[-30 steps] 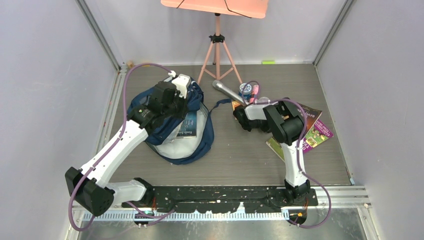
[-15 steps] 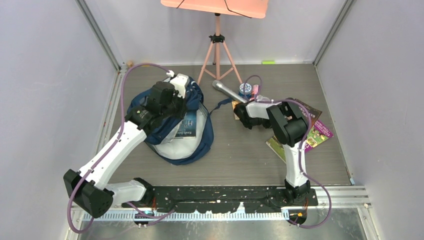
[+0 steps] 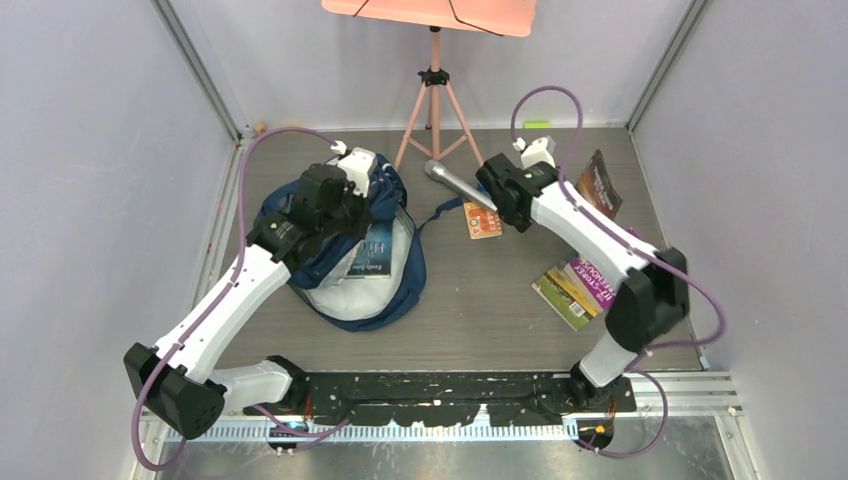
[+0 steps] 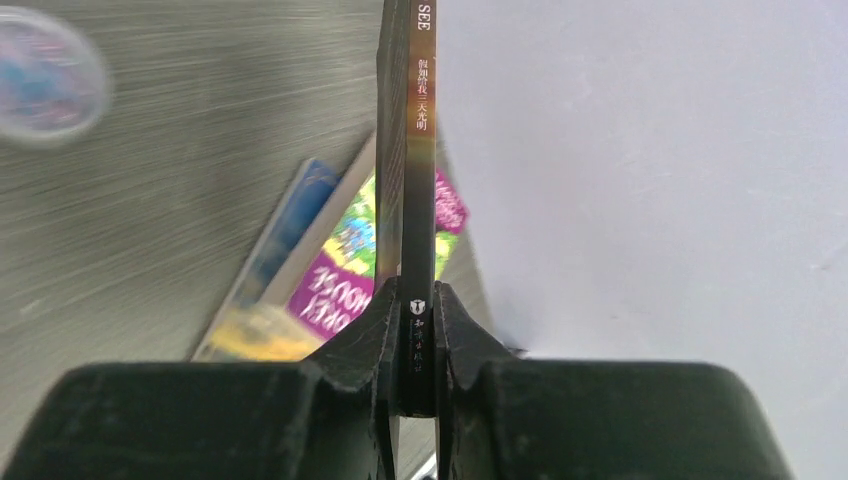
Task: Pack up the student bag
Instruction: Pick up the book from the center of the board, then place the book in the student bag.
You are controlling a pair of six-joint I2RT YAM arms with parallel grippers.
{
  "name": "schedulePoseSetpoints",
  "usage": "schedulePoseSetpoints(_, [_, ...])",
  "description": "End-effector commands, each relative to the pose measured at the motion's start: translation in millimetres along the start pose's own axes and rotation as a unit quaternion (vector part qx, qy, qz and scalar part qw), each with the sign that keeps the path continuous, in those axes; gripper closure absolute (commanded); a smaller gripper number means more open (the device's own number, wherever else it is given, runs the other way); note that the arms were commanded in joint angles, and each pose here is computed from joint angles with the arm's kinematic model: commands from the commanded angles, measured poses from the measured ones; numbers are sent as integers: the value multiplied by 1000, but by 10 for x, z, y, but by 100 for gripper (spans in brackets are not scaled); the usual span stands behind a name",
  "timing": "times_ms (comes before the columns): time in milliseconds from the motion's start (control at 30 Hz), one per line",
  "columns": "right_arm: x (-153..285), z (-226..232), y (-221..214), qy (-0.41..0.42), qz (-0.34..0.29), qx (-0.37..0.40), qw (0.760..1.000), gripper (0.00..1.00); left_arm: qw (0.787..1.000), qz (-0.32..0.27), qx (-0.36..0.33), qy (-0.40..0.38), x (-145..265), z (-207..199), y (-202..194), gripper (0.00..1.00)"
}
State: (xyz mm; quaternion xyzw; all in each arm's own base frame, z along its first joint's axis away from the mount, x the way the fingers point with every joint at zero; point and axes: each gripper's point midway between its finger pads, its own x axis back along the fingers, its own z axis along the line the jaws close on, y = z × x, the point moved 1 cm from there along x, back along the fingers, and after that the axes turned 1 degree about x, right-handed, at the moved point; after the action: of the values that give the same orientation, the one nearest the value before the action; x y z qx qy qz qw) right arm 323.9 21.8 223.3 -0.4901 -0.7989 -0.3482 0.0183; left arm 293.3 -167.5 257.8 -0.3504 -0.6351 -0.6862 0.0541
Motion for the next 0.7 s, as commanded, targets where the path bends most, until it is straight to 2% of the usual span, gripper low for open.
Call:
schedulePoseSetpoints(0, [545,-280,171,142,-42,-73,986,100,997,-80,-5,7,185,31,396,100])
schedulePoseSetpoints(133, [1019,-309,201,319,-62,-133,937,99,997,-80,-1,-5,169,-10,405,100])
schedulePoseSetpoints(167, [1202,-282,208,381,-69,-143,911,99,997,-78,2,-14,163,-43,411,100])
schedulePoseSetpoints(200, [1277,-233,174,411,-72,-131,899,99,997,-73,3,-23,145,-76,405,100])
schedulePoseSetpoints(233, [1457,-193,159,465,-78,-130,872,100,997,-69,4,-29,135,-95,400,100])
schedulePoseSetpoints(267, [1518,-161,125,486,-77,-124,862,100,997,-65,6,-32,128,-111,393,100])
schedulePoseSetpoints(333, [1767,-139,61,550,-77,-119,823,100,998,-58,6,-35,108,-120,372,100])
schedulePoseSetpoints(433, [2021,-143,48,607,-81,-133,779,100,998,-51,3,-34,77,-112,351,100])
schedulePoseSetpoints(467, [2183,-124,-3,646,-73,-131,749,100,998,-48,3,-34,65,-110,340,100])
schedulePoseSetpoints(533, [2413,-94,-41,696,-63,-132,703,99,998,-46,5,-34,46,-113,329,100])
schedulePoseSetpoints(667, [2821,-54,6,761,-68,-154,626,99,998,-46,2,-32,24,-103,323,100])
